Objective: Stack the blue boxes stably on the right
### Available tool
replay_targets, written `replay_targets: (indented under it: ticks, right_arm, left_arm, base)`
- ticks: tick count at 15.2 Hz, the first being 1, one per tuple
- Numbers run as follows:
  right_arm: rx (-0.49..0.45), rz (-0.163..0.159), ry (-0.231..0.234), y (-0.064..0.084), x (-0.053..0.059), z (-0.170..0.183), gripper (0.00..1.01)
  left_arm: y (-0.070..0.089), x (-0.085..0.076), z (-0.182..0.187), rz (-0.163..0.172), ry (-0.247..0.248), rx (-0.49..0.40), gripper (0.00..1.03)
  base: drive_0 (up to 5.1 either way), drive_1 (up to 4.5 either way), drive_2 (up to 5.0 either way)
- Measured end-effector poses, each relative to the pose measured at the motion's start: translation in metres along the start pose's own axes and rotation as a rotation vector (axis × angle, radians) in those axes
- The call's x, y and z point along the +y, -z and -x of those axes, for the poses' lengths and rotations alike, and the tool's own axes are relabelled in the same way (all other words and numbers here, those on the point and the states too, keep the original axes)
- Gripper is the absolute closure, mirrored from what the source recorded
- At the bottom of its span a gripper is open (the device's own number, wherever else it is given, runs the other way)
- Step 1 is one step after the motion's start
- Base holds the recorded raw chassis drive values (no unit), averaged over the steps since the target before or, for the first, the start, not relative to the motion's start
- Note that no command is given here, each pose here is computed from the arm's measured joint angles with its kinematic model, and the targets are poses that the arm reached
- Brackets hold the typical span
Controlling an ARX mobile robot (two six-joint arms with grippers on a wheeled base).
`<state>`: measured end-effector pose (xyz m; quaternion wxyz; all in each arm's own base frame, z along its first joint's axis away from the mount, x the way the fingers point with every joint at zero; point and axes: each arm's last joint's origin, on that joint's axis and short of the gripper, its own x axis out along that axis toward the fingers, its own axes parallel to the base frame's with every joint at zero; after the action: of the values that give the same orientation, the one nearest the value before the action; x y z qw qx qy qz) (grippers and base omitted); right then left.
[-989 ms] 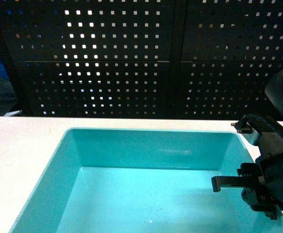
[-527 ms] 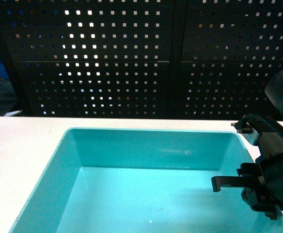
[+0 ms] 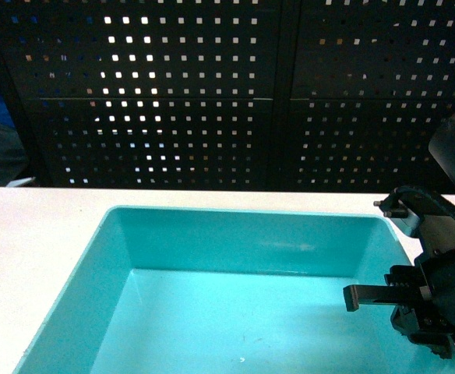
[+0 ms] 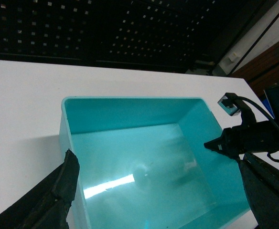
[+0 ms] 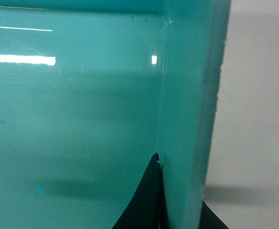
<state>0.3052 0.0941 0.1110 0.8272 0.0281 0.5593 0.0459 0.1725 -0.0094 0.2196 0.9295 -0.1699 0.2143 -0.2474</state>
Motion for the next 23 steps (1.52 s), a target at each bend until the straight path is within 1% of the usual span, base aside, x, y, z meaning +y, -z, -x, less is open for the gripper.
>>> replay_targets:
  ticks: [5, 6, 7, 8, 9, 10, 11, 12, 13, 14, 15, 16, 17, 18, 19, 20, 21, 22, 23]
  right_arm:
    - [0.000, 0.000, 0.000, 0.000, 0.000, 0.000, 0.99]
    - [0.000, 0.000, 0.000, 0.000, 0.000, 0.000, 0.99]
    - [0.000, 0.000, 0.000, 0.000, 0.000, 0.000, 0.99]
    - [0.000, 0.000, 0.000, 0.000, 0.000, 0.000, 0.99]
    - [0.001, 0.000, -0.001, 0.000, 0.000, 0.000, 0.99]
    - [0.001, 0.000, -0.003, 0.000, 0.000, 0.000, 0.99]
    - [0.001, 0.000, -0.003, 0.000, 0.000, 0.000, 0.99]
    - [0.001, 0.000, -0.003, 0.000, 0.000, 0.000, 0.99]
    - [0.001, 0.000, -0.002, 0.000, 0.000, 0.000, 0.99]
    - [0.001, 0.000, -0.003, 0.000, 0.000, 0.000, 0.99]
    - [0.001, 0.000, -0.002, 0.000, 0.000, 0.000, 0.99]
    - [0.001, 0.000, -0.003, 0.000, 0.000, 0.000, 0.99]
    - [0.001, 0.000, -0.002, 0.000, 0.000, 0.000, 0.99]
    - [0.001, 0.000, -0.002, 0.000, 0.000, 0.000, 0.99]
    - [0.001, 0.000, -0.002, 0.000, 0.000, 0.000, 0.99]
    - [0.001, 0.000, -0.003, 0.000, 0.000, 0.000, 0.99]
    - [0.000, 0.000, -0.003, 0.000, 0.000, 0.000, 0.99]
    - [0.000, 0.000, -0.003, 0.000, 0.000, 0.000, 0.99]
    - [0.000, 0.000, -0.003, 0.000, 0.000, 0.000, 0.99]
  left_arm:
    - [0.000, 0.000, 0.000, -0.003, 0.003, -0.003, 0.05]
    - [-0.002, -0.002, -0.008, -0.010, 0.033, 0.011, 0.05]
    - [-0.002, -0.005, -0.019, -0.017, 0.063, 0.035, 0.05]
    - [0.002, -0.007, -0.031, -0.011, 0.071, 0.100, 0.05]
    - [0.007, -0.007, -0.042, -0.016, 0.072, 0.147, 0.05]
    - [0.018, -0.005, -0.057, -0.034, 0.057, 0.211, 0.05]
    - [0.027, 0.001, -0.072, -0.059, 0.003, 0.268, 0.05]
    - [0.027, 0.006, -0.080, -0.069, -0.041, 0.290, 0.05]
    - [0.023, 0.009, -0.084, -0.064, -0.063, 0.309, 0.05]
    - [0.012, 0.014, -0.089, -0.074, -0.097, 0.274, 0.05]
    - [-0.006, 0.018, -0.091, -0.086, -0.137, 0.212, 0.05]
    - [-0.017, 0.019, -0.093, -0.083, -0.153, 0.204, 0.05]
    - [-0.017, 0.024, -0.094, -0.065, -0.176, 0.238, 0.05]
    - [-0.007, 0.031, -0.099, -0.056, -0.222, 0.283, 0.05]
    - [0.000, 0.037, -0.105, -0.067, -0.242, 0.299, 0.05]
    - [0.007, 0.041, -0.110, -0.089, -0.252, 0.303, 0.05]
    - [0.011, 0.043, -0.115, -0.122, -0.259, 0.306, 0.05]
    - [0.013, 0.042, -0.119, -0.152, -0.251, 0.306, 0.05]
    - [0.016, 0.043, -0.122, -0.165, -0.243, 0.318, 0.05]
  base:
    - [0.0, 0.00, 0.0]
    - [0.0, 0.00, 0.0]
    - [0.0, 0.00, 0.0]
    - [0.0, 0.00, 0.0]
    - [0.0, 0.00, 0.0]
    - [0.0, 0.00, 0.0]
    - [0.0, 0.00, 0.0]
    - [0.0, 0.00, 0.0]
    - [0.0, 0.00, 0.0]
    - [0.0, 0.00, 0.0]
    - [0.0, 0.00, 0.0]
    - [0.0, 0.00, 0.0]
    - [0.0, 0.00, 0.0]
    - [0.0, 0.00, 0.0]
    - [0.0, 0.00, 0.0]
    - [0.0, 0.00, 0.0]
    - [0.0, 0.00, 0.0]
    - [0.0, 0.00, 0.0]
    - [0.0, 0.00, 0.0]
